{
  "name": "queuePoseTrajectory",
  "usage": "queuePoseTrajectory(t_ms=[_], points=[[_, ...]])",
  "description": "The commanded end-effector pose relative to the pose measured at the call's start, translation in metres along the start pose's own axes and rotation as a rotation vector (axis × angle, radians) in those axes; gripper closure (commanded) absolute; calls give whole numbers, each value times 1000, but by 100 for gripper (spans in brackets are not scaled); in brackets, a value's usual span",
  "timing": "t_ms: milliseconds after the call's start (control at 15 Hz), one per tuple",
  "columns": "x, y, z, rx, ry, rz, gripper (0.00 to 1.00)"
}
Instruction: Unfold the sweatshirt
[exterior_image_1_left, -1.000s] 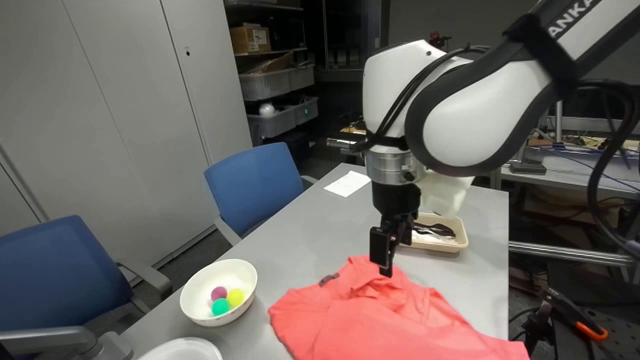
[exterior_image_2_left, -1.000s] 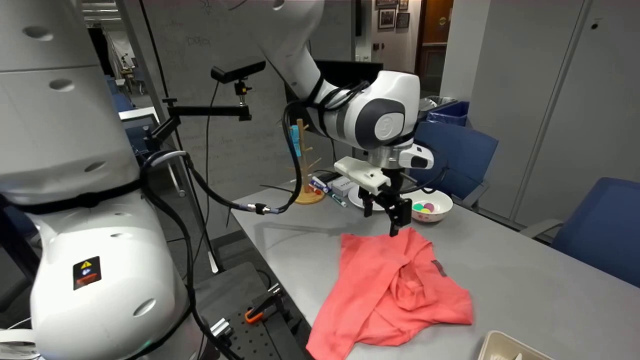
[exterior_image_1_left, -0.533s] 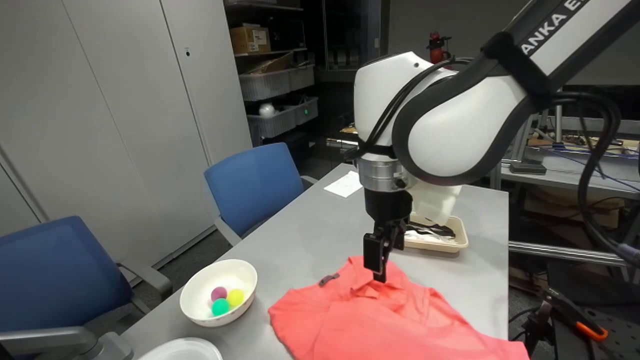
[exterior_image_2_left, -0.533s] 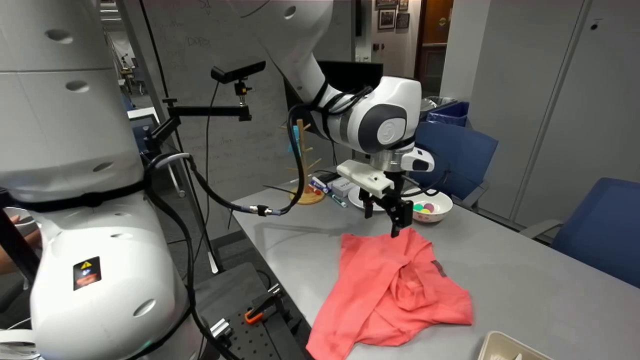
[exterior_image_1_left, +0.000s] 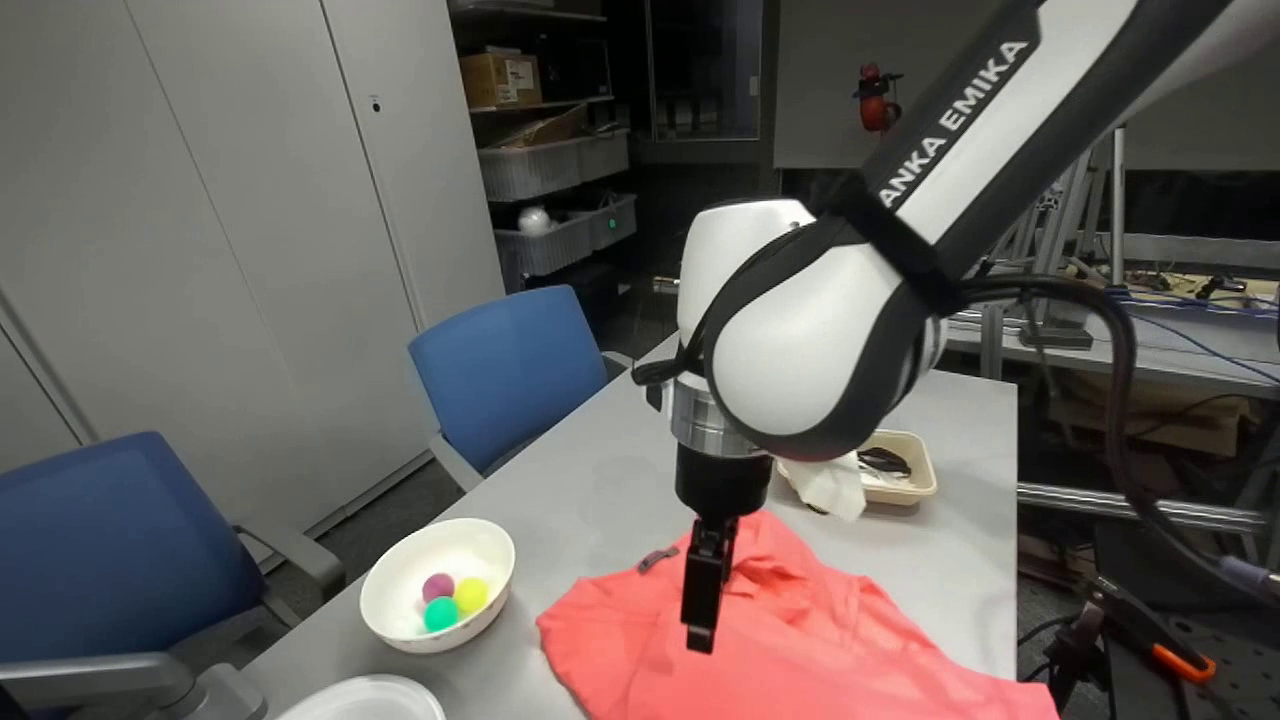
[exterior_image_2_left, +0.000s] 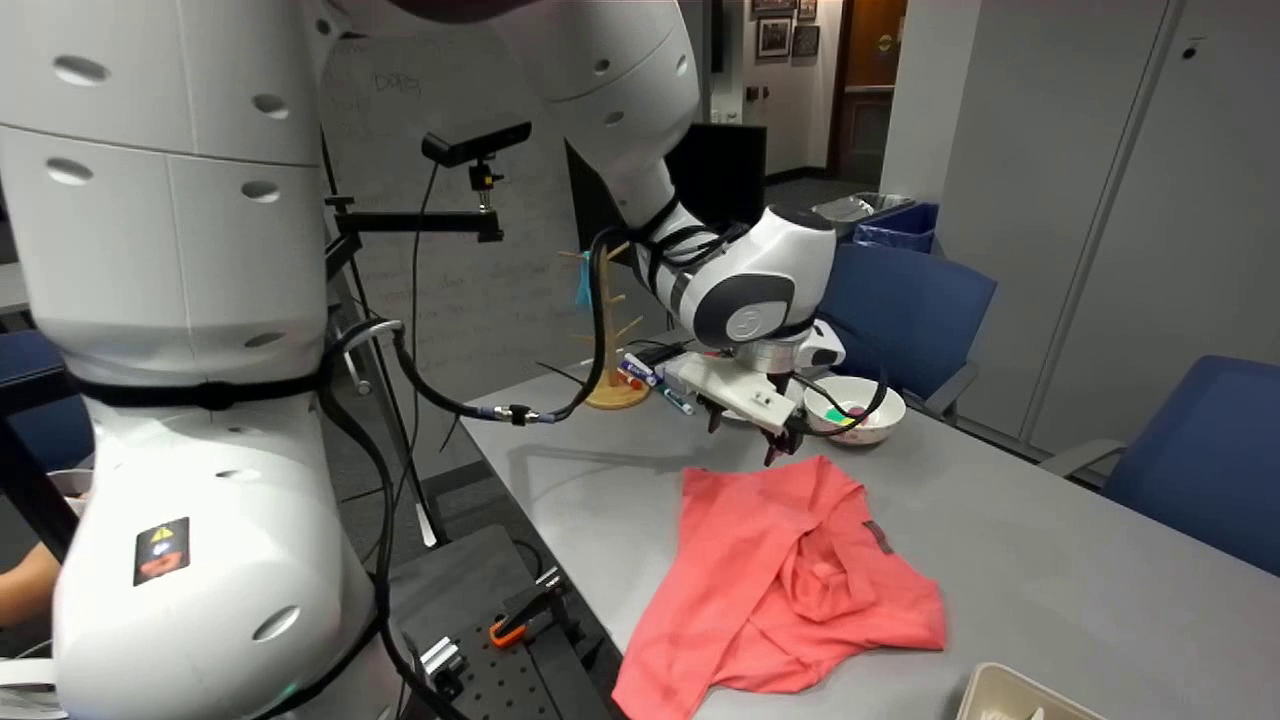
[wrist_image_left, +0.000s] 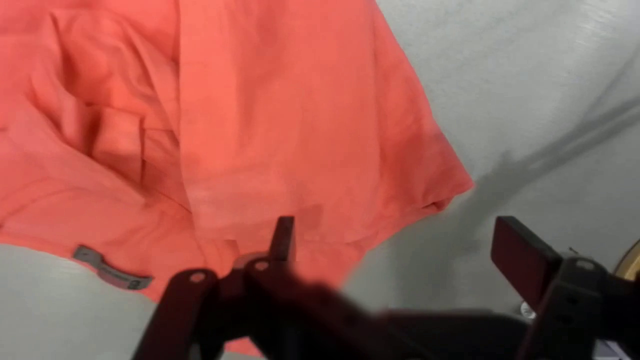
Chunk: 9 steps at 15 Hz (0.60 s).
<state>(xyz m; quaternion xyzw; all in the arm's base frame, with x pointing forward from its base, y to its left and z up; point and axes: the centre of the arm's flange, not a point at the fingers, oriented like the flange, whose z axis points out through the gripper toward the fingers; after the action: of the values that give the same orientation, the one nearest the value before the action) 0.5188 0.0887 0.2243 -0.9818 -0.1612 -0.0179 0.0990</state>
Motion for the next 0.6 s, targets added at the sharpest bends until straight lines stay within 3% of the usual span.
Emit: queuePoseTrajectory(t_ms=[0, 267, 533], points=[[16, 30, 31, 66, -30, -142, 0], [15, 65, 53, 54, -68, -169, 0], [16, 79, 75, 31, -87, -162, 0]])
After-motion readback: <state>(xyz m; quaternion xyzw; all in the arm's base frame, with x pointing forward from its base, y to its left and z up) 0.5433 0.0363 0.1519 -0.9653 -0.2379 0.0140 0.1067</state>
